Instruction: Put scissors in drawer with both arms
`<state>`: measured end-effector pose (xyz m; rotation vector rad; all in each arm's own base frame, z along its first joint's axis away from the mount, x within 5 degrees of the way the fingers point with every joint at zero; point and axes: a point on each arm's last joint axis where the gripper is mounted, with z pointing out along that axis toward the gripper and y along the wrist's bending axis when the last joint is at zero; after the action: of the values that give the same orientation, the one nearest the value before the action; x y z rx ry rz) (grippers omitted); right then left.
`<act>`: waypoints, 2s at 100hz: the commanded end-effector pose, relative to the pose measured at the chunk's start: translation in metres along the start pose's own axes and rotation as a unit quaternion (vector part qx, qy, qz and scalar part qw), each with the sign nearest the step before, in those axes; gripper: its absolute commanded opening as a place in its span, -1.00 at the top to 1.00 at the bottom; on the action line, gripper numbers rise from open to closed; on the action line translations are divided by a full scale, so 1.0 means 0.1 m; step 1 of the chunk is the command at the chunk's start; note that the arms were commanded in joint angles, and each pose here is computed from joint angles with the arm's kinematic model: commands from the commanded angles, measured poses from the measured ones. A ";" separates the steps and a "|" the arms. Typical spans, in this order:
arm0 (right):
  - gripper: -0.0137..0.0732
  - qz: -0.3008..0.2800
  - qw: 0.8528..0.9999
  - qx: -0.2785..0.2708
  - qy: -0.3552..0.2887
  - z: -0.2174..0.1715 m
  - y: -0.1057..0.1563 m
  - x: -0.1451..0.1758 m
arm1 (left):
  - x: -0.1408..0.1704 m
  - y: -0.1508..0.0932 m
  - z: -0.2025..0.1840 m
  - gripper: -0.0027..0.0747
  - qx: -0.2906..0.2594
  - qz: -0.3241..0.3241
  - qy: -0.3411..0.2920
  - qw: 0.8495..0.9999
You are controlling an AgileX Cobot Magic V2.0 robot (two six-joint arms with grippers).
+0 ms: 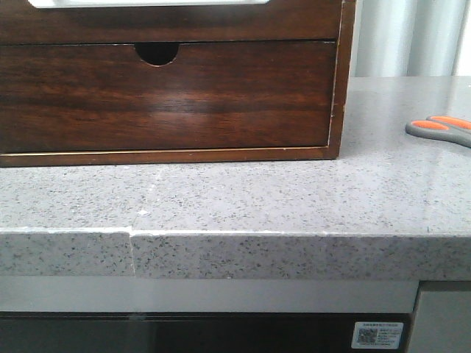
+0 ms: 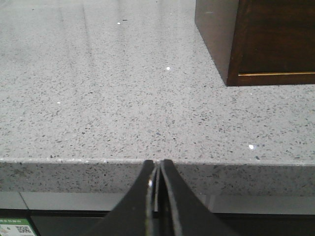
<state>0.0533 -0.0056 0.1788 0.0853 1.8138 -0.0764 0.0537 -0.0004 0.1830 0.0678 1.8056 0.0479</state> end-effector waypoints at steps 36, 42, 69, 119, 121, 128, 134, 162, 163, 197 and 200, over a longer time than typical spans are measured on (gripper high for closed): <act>0.81 -0.004 1.000 0.003 -0.015 0.00 0.00 0.00 | 0.02 0.00 0.00 0.98 0.001 -0.003 -0.026 1.000; 0.81 -0.004 1.000 0.003 -0.015 0.00 0.00 0.00 | 0.02 0.00 0.00 0.98 0.000 0.000 -0.025 1.000; 0.81 -0.004 1.000 0.003 -0.015 0.00 0.00 0.00 | 0.01 0.00 0.00 0.98 0.000 0.001 -0.029 1.000; 0.81 0.016 0.996 -0.003 -0.083 -0.01 0.00 -0.12 | -0.10 0.01 -0.01 0.98 -0.005 0.000 -0.091 0.996; 0.81 0.016 0.996 -0.002 -0.088 -0.02 0.00 -0.13 | -0.10 0.01 -0.01 0.98 -0.005 0.000 -0.091 0.996; 0.81 0.016 0.995 -0.002 -0.099 -0.02 0.00 -0.15 | -0.11 0.01 -0.02 0.98 -0.006 0.000 -0.096 0.995; 0.81 0.016 0.994 -0.002 -0.104 -0.02 0.00 -0.16 | -0.13 0.01 -0.02 0.98 -0.007 0.000 -0.108 0.994; 0.81 0.054 0.987 -0.009 -0.150 -0.04 0.00 -0.24 | -0.20 0.02 -0.04 0.98 -0.010 0.000 -0.149 0.989; 0.81 0.054 0.987 -0.008 -0.152 -0.04 0.00 -0.24 | -0.20 0.02 -0.04 0.98 -0.010 0.000 -0.150 0.989; 0.81 0.052 0.986 -0.024 -0.156 -0.09 0.02 -0.34 | -0.37 0.03 -0.11 0.98 -0.015 -0.001 -0.208 0.978; 0.81 0.052 0.987 -0.028 -0.151 -0.10 0.02 -0.36 | -0.39 0.03 -0.12 0.98 -0.015 -0.002 -0.211 0.977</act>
<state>0.0562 -0.0036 0.1977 0.1442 1.5940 0.0286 0.0561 0.0000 0.2097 0.0552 1.5096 0.0597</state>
